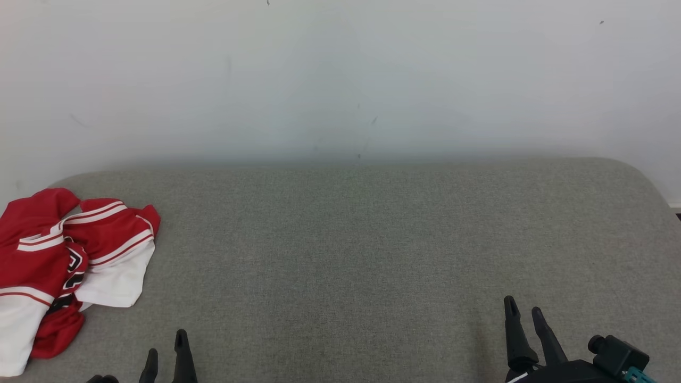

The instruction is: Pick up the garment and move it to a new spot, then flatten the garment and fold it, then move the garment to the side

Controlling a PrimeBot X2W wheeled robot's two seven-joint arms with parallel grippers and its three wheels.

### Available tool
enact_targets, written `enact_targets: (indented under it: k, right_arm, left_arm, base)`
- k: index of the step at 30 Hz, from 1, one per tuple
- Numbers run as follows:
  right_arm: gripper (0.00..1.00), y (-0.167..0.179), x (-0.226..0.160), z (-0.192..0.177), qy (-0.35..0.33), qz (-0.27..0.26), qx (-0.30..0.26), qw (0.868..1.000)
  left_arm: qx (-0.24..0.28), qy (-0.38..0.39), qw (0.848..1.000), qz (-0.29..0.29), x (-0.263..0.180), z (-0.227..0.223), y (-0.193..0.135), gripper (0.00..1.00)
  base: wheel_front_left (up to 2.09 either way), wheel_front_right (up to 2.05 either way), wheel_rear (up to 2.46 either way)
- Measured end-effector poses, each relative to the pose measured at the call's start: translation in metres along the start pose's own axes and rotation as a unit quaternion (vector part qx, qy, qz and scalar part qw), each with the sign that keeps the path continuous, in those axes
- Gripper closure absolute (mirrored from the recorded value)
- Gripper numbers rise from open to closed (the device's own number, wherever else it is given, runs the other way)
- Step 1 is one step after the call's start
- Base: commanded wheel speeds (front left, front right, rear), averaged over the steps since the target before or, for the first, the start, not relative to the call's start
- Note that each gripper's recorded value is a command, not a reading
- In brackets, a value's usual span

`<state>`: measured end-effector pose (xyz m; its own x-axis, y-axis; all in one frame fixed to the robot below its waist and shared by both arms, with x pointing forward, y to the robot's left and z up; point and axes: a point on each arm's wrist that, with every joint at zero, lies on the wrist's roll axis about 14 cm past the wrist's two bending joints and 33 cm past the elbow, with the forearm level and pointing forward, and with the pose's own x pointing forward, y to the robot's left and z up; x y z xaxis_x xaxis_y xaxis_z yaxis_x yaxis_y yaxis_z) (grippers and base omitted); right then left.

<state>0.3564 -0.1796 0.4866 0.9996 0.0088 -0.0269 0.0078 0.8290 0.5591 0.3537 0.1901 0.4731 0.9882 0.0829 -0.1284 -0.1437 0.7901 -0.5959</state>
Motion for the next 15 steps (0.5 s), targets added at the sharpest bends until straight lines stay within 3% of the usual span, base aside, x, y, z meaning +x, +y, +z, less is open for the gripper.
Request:
enact_targets:
  k: [15]
  right_arm:
    - [0.00, 0.003, 0.002, 0.003, 0.000, 0.011, -0.082, 0.997]
  left_arm:
    - [0.080, -0.027, 0.996, -0.020, -0.005, 0.007, -0.011, 0.00]
  base:
    - [0.00, 0.00, 0.00]
